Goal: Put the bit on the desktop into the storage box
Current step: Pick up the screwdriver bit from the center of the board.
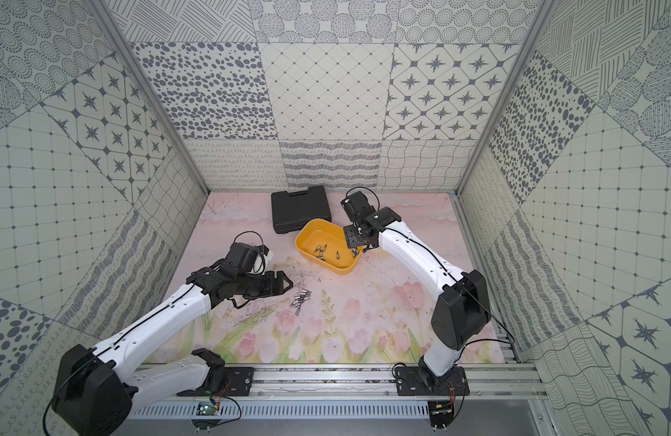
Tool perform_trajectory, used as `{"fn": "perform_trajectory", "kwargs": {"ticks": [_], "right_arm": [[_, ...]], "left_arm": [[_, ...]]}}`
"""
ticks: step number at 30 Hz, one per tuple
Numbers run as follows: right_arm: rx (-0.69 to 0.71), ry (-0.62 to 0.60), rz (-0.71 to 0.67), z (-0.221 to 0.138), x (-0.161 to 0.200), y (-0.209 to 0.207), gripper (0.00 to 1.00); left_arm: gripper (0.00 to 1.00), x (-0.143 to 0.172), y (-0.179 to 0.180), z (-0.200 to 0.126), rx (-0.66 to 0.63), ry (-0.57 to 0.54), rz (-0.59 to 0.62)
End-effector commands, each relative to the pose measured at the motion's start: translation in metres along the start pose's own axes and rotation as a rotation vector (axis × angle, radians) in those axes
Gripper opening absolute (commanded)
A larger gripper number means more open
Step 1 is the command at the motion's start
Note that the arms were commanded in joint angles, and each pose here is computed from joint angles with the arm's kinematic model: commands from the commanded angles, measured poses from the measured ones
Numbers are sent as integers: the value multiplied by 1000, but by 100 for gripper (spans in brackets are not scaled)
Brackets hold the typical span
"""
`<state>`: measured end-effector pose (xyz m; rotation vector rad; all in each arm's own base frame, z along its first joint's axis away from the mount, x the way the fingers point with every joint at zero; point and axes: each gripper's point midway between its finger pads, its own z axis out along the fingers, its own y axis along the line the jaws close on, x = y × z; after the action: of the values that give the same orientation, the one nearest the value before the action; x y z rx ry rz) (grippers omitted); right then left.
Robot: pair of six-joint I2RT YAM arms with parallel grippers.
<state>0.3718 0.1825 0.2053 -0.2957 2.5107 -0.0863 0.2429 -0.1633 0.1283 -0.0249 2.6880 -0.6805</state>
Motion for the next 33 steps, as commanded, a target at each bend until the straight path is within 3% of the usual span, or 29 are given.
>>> {"fn": "perform_trajectory", "kwargs": {"ticks": [1,8,18,33], "right_arm": [[74,-81,34,-17,-6,-24,82],[111,-151,111,-41,7,-53,96],[124,-244,226,-62,16,-82,97],[129,-231,251,-55,23,-89,97]], "left_arm": [[86,25,8,0,-144,80,57],[80,46,-5,12,-190,160,134],[71,61,-4,42,-282,248,199],[48,63,4,72,-396,330,277]]}}
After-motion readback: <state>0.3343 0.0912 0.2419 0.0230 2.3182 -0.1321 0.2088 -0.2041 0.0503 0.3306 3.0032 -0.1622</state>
